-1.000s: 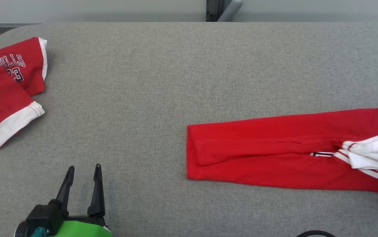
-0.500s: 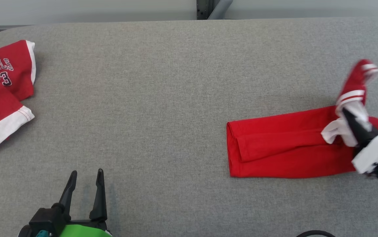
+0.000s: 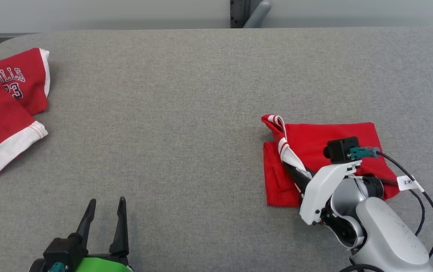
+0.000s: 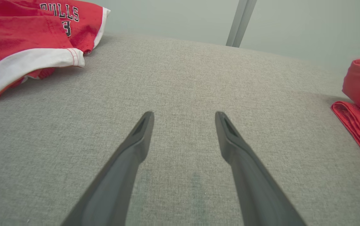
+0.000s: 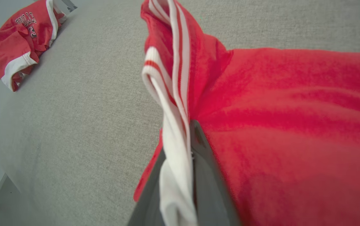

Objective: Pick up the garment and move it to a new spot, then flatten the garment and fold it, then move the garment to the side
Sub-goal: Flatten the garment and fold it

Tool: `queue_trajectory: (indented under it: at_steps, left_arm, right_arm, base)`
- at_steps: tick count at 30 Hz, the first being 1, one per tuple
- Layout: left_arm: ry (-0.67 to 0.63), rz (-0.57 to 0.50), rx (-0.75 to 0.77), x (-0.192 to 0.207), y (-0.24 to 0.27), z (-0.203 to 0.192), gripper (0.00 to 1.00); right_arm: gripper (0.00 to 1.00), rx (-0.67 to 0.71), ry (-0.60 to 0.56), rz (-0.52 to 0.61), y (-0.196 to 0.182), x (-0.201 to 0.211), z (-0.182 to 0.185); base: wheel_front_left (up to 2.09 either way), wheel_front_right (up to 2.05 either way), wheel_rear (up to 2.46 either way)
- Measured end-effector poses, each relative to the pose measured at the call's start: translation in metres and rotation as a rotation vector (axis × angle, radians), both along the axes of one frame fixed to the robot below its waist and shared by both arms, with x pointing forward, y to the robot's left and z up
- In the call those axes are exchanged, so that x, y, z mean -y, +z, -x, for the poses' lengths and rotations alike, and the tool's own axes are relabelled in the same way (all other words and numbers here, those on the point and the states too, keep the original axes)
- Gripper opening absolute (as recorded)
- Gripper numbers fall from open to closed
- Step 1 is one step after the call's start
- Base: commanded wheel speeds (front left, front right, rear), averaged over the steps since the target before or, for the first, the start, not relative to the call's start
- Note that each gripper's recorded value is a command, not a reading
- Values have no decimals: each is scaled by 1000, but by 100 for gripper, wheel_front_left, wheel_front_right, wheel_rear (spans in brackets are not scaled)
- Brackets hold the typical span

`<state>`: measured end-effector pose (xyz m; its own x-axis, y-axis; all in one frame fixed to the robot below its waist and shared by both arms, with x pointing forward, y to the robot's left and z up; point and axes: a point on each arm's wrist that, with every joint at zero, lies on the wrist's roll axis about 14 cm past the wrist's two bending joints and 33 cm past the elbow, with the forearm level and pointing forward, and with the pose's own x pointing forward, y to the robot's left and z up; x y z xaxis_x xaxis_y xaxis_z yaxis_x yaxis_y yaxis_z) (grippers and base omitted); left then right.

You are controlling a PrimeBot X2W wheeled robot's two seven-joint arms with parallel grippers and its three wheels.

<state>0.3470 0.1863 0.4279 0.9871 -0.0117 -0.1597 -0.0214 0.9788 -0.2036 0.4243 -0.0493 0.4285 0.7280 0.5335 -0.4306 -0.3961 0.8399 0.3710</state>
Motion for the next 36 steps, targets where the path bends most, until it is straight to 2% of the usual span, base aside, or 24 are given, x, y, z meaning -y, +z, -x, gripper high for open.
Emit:
queue_trajectory:
  at_steps: [8,21,22,23,24,25,31,34,36]
  left_arm:
    - [20,3,-11,-6,-2,9,100]
    - [-10,20,-15,5,-5,5,100]
    - [-15,21,-15,6,-5,4,100]
    - [-19,21,-16,7,-5,4,100]
    - [-22,22,-17,8,-6,3,100]
    - [-24,22,-19,9,-6,3,100]
    - [-19,21,-29,7,-9,2,100]
    - [-7,18,-27,3,-9,2,100]
    - [-4,18,-26,2,-9,2,100]
  right_arm:
    - [0,11,23,-1,3,-13,6]
    - [0,-9,-14,14,-1,-5,34]
    - [17,-10,-17,13,-1,-5,35]
    - [58,-6,-20,9,0,-6,36]
    - [58,-1,-25,2,1,-7,37]
    - [100,-2,-28,-1,0,-8,38]
    - [100,67,-49,-50,22,-9,36]
    - [100,160,-83,-121,57,-3,30]
    - [100,256,-148,-118,81,24,19]
  base:
    - [0,0,0]
    - [0,0,0]
    - [0,0,0]
    - [0,0,0]
    - [0,0,0]
    - [0,0,0]
    - [0,0,0]
    - [0,0,0]
    - [0,0,0]
